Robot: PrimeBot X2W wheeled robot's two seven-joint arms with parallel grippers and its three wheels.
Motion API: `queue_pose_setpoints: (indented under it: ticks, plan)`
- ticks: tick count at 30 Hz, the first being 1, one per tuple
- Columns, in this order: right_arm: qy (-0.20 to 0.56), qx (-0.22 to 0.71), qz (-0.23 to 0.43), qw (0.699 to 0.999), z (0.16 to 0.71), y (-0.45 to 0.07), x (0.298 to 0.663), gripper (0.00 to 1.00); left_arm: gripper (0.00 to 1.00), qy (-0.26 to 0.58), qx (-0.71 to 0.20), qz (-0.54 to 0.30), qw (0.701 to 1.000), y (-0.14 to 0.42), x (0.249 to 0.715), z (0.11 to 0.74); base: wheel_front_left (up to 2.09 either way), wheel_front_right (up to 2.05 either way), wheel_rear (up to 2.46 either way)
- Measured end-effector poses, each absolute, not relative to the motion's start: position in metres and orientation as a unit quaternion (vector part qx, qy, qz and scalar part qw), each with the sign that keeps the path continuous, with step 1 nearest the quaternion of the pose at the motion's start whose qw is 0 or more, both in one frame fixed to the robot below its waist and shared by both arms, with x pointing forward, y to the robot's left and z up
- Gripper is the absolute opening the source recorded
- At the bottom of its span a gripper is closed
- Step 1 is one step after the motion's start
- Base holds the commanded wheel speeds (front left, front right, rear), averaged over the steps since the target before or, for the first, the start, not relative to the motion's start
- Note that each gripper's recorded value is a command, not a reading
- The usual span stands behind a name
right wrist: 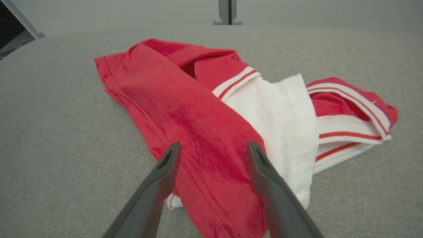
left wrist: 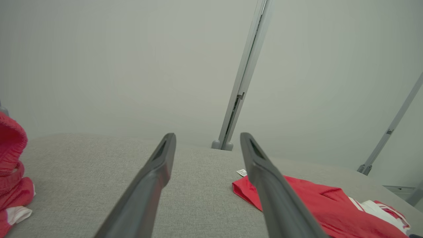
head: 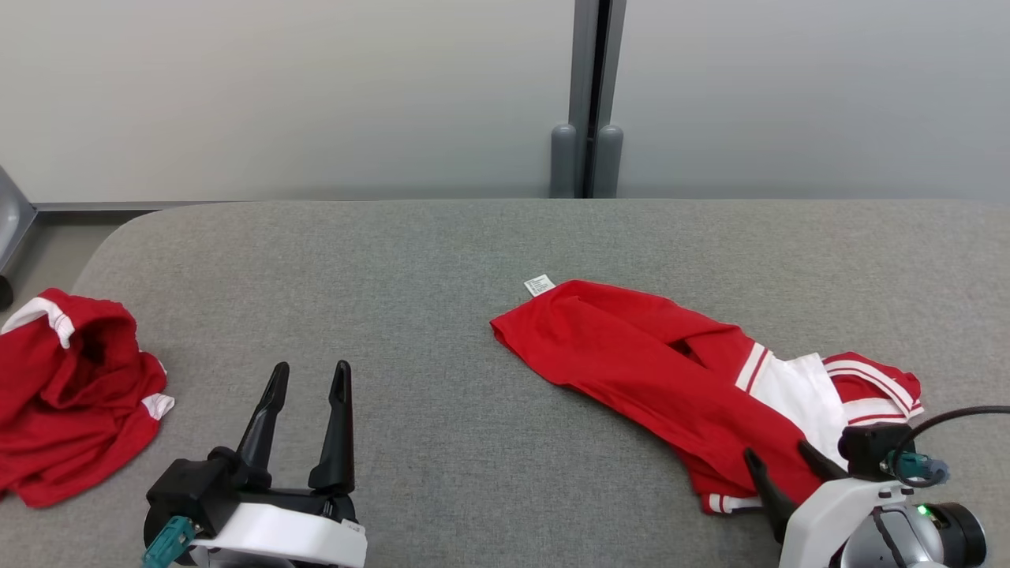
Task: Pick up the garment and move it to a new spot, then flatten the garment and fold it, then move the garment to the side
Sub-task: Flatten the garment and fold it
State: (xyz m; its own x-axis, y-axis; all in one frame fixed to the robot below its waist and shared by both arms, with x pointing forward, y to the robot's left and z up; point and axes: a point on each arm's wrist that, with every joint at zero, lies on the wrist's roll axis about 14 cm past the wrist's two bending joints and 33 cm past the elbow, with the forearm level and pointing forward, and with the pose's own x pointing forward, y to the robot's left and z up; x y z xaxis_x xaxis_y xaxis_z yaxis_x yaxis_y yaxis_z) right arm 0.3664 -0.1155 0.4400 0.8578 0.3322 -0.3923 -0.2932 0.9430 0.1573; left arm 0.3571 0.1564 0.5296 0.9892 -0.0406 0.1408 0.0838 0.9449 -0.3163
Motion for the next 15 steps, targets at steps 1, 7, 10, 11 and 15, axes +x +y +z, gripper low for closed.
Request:
queue_pose_setpoints:
  ticks: [1, 7, 10, 11, 15]
  plan:
    - [0.222, 0.048, 0.163, 0.96, 0.436, -0.114, 0.366, 1.0, 1.0, -0.066, -0.163, -0.028, 0.984, 0.159, 0.356, 0.529, 0.0, 0.0, 0.0]
    - [0.263, 0.042, 0.161, 0.95, 0.417, -0.11, 0.364, 0.0, 1.0, -0.064, -0.161, -0.013, 0.985, 0.169, 0.353, 0.526, 0.0, 0.0, 0.0]
    - [0.256, 0.04, 0.162, 0.952, 0.419, -0.107, 0.367, 0.0, 1.0, -0.061, -0.161, -0.008, 0.985, 0.172, 0.352, 0.524, 0.0, 0.0, 0.0]
    - [0.25, 0.037, 0.16, 0.954, 0.421, -0.108, 0.37, 0.0, 1.0, -0.06, -0.161, -0.007, 0.985, 0.172, 0.352, 0.523, 0.0, 0.0, 0.0]
    - [0.222, 0.042, 0.168, 0.959, 0.436, -0.1, 0.376, 0.0, 1.0, -0.058, -0.161, -0.002, 0.985, 0.175, 0.351, 0.521, 0.0, 0.0, 0.0]
